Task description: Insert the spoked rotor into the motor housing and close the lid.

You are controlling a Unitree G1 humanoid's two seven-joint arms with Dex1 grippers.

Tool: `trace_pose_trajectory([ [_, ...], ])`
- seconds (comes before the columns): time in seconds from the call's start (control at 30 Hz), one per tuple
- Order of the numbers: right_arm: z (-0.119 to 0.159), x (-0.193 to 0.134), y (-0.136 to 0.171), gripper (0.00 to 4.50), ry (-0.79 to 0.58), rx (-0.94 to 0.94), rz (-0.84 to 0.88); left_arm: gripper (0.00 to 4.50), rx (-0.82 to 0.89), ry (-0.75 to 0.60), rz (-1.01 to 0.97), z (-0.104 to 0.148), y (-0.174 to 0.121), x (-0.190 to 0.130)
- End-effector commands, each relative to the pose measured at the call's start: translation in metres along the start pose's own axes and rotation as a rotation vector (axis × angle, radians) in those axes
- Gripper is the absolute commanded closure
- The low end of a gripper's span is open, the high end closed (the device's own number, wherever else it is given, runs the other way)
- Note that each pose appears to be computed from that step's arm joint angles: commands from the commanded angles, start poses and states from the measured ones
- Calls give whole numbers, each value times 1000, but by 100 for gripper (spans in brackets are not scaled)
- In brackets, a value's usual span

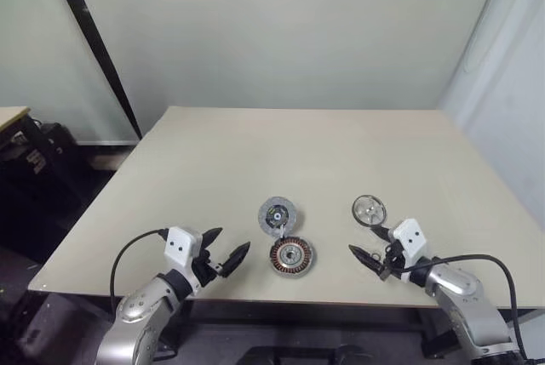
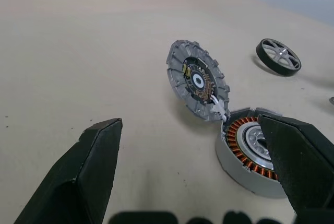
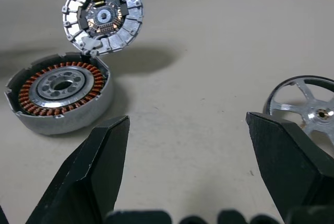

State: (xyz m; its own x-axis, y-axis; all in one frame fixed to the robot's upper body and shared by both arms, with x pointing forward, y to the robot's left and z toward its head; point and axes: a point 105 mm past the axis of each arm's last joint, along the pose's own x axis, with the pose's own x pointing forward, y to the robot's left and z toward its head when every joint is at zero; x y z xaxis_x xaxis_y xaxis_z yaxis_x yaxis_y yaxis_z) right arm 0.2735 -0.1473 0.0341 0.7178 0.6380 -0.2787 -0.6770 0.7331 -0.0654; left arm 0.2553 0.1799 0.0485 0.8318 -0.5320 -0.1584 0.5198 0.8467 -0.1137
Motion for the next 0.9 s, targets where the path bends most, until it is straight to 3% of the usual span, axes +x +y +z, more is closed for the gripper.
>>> trace_pose_trajectory([
  [0.03, 19, 3, 0, 61, -53, -39, 7, 5, 26, -53, -10, 16, -2, 0],
  [0.33, 23, 3, -1, 61, -77, 11, -19, 5, 2, -40, -58, 12, -12, 3],
  [0.9, 13, -16, -11, 61, 12, 76, -152, 5, -48, 63, -324, -6, -56, 1],
])
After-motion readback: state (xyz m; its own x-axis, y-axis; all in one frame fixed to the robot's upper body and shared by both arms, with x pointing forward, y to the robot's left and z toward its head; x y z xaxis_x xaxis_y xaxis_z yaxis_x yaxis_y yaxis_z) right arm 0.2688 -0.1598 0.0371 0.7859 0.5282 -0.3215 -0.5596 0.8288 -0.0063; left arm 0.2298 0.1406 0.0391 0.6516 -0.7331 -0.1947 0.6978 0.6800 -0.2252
